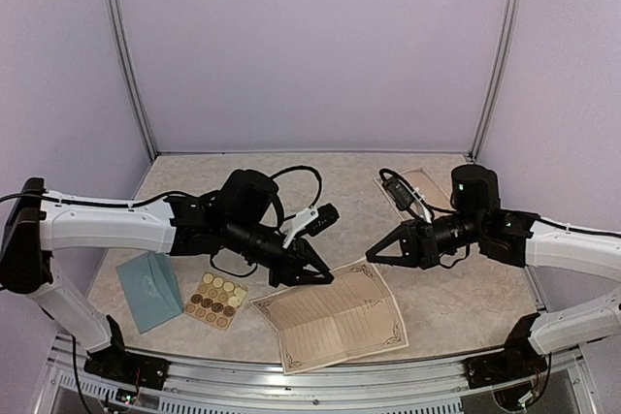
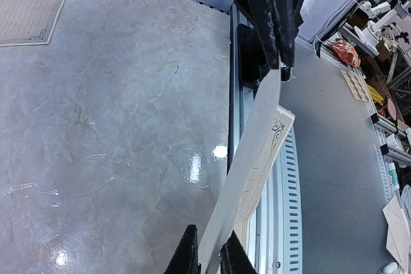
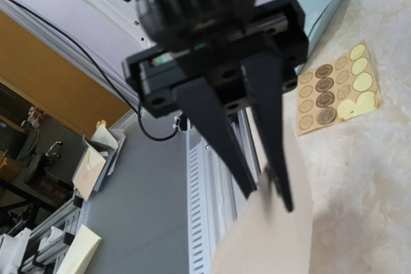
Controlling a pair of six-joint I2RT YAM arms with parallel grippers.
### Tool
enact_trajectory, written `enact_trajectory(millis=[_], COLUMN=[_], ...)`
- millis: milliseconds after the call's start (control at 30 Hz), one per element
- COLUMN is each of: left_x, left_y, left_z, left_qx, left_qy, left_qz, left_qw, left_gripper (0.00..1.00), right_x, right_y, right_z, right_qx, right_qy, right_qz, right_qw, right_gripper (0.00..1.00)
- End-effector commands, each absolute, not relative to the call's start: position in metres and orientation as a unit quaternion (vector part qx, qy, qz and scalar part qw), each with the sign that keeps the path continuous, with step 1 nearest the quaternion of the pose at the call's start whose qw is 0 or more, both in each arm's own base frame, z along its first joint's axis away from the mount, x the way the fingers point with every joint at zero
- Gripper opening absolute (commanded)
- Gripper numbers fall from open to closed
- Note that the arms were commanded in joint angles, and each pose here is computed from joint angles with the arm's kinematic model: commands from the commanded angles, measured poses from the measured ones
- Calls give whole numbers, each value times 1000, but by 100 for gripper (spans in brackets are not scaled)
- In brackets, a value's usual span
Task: Place the letter into the envelope and seal it
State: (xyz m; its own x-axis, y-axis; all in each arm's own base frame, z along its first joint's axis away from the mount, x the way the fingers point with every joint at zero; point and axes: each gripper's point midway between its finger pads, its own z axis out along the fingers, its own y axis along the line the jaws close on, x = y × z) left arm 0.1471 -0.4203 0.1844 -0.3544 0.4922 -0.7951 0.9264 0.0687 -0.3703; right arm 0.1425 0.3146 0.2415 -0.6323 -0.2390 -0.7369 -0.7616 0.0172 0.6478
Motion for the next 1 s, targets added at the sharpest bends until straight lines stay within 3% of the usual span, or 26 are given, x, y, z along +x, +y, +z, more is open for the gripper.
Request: enact_trajectory(millis=[0, 67, 167, 333, 433, 567, 700, 900, 967], left_x=[141, 141, 139, 137, 137, 139, 140, 144, 146], left_y=[-423, -423, -422, -421, -421, -421, -420, -419, -419], left_z=[192, 192, 193, 204, 210, 216, 222, 224, 224], left_qx=[519, 518, 517, 512, 507, 501, 497, 489, 486], left_qy=[683, 685, 685, 679, 678, 676, 673, 676, 678], left_qz=[-457, -457, -460, -471, -476, -483, -491, -493, -493], left_qw=[234, 232, 230, 233, 237, 241, 244, 247, 247], left_gripper=[8, 1, 0, 0, 0, 0, 0, 0, 0], right_x=[141, 142, 143, 141, 137, 136, 134, 131, 133], right_y=[315, 315, 315, 313, 313, 311, 310, 312, 313], right_z=[249, 247, 242, 228, 221, 211, 197, 185, 185], right_qx=[-378, -376, -374, -372, -370, -365, -360, -357, -356], right_qy=[674, 677, 681, 687, 687, 693, 700, 707, 709], right_qz=[591, 588, 585, 584, 590, 588, 587, 584, 582], right_qw=[231, 233, 232, 221, 207, 201, 189, 177, 178], right_gripper=[0, 0, 3, 55, 67, 75, 73, 46, 33])
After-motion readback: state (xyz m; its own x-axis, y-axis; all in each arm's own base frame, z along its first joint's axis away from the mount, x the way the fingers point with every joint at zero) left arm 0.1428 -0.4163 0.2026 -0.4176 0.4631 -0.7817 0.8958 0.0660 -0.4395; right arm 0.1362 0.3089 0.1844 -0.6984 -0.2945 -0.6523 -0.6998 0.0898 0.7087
